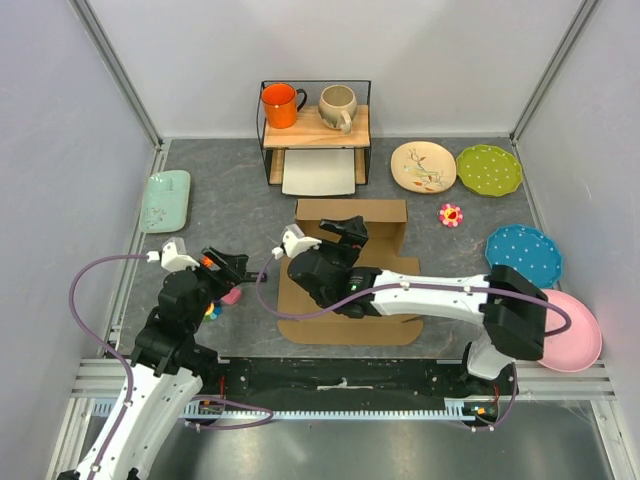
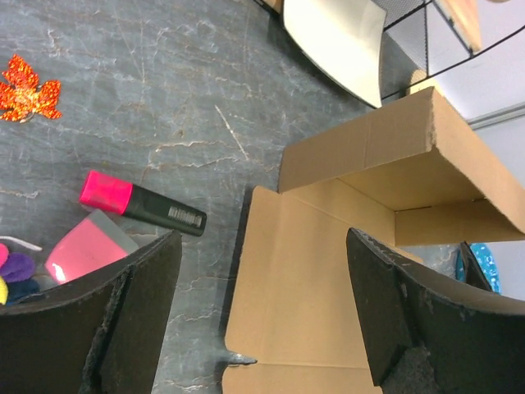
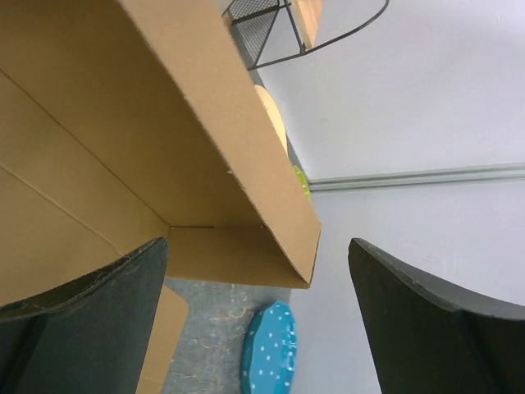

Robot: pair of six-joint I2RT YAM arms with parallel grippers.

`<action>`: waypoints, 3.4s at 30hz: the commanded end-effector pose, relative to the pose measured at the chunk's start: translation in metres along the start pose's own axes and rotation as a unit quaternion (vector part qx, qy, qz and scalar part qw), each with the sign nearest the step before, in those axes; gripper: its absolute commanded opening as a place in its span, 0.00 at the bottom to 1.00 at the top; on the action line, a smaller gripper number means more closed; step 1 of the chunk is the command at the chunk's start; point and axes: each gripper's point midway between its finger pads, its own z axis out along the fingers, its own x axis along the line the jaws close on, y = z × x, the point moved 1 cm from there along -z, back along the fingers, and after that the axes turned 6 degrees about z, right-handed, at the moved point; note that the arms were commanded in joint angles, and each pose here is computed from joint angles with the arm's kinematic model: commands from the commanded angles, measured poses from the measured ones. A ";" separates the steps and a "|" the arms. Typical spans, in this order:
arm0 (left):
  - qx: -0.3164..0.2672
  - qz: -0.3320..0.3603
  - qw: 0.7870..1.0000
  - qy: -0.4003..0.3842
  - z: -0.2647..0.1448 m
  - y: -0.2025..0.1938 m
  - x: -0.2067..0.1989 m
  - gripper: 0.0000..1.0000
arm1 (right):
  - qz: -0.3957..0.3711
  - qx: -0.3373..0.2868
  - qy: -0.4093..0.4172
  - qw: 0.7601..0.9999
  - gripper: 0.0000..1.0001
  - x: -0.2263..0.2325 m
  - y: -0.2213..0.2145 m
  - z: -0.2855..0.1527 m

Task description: Fold the paper box

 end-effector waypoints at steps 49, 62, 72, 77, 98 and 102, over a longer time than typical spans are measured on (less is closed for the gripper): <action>-0.167 -0.013 0.983 -0.071 -0.092 0.136 -0.066 0.83 | 0.521 0.117 0.080 0.842 0.00 -0.197 -0.058 0.018; -0.109 -0.062 0.986 -0.114 -0.083 0.104 -0.073 0.82 | 0.758 0.214 0.159 0.596 0.00 -0.120 -0.117 0.001; -0.043 -0.084 0.988 -0.124 -0.064 0.074 -0.077 0.80 | 0.817 0.305 0.092 0.482 0.00 -0.049 -0.175 -0.014; -0.013 -0.092 0.989 -0.119 -0.053 0.055 -0.071 0.78 | 0.839 0.346 0.038 0.418 0.00 -0.013 -0.207 -0.017; 0.044 -0.101 0.990 -0.086 -0.026 0.013 -0.052 0.75 | 0.899 0.329 0.047 0.285 0.03 0.046 -0.152 -0.018; 0.043 -0.091 0.992 -0.080 -0.024 0.009 -0.046 0.74 | 0.895 0.317 0.068 0.305 0.38 0.053 -0.149 -0.023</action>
